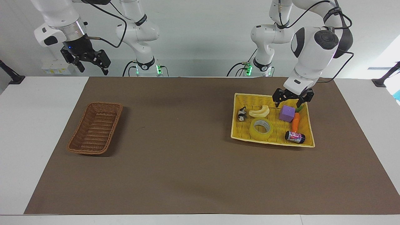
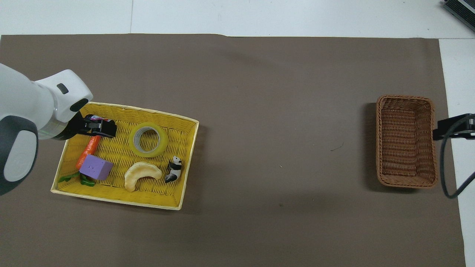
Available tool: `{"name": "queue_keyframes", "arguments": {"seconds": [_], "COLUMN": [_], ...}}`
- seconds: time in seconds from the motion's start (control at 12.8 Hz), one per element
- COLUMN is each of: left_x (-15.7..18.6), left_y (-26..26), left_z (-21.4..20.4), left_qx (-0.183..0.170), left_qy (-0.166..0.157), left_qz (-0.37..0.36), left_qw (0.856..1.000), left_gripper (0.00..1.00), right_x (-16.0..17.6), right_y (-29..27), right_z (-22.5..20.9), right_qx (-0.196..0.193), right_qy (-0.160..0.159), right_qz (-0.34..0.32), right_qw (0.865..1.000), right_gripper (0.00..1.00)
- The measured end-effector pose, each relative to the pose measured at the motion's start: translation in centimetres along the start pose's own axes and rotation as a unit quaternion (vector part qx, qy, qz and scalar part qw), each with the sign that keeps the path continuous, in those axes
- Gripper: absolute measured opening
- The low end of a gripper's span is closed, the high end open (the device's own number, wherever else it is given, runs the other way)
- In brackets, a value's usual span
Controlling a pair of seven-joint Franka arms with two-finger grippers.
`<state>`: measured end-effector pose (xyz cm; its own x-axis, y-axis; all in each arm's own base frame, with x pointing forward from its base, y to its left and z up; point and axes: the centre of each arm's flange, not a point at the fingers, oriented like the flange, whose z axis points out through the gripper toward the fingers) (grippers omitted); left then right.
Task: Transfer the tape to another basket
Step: 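Move the left gripper over the tape roll in the yellow tray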
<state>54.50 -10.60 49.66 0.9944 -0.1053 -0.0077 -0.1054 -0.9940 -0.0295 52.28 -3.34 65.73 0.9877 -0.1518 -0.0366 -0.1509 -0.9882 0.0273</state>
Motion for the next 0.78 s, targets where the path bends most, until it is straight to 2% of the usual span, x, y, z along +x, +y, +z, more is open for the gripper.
{"name": "queue_keyframes", "arguments": {"seconds": [0.23,0.39,0.78], "left_x": [-0.1,0.4,1.4], "left_y": [0.3,1.6,6.5], "left_z": [1.8,4.8,13.2], "left_qx": [-0.001,-0.002,-0.009], "left_qy": [-0.005,-0.019,-0.024], "left_qz": [0.002,0.000,0.009], "left_qw": [1.000,1.000,1.000], "left_gripper": [1.00,1.00,1.00], "right_x": [0.0,0.1,0.1], "right_y": [0.0,0.0,0.0], "right_z": [0.0,0.0,0.1], "right_qx": [0.000,0.000,0.000], "right_qy": [0.001,0.002,0.003], "right_qz": [0.000,0.000,0.000], "right_qw": [1.000,1.000,1.000], "right_gripper": [1.00,1.00,1.00]}}
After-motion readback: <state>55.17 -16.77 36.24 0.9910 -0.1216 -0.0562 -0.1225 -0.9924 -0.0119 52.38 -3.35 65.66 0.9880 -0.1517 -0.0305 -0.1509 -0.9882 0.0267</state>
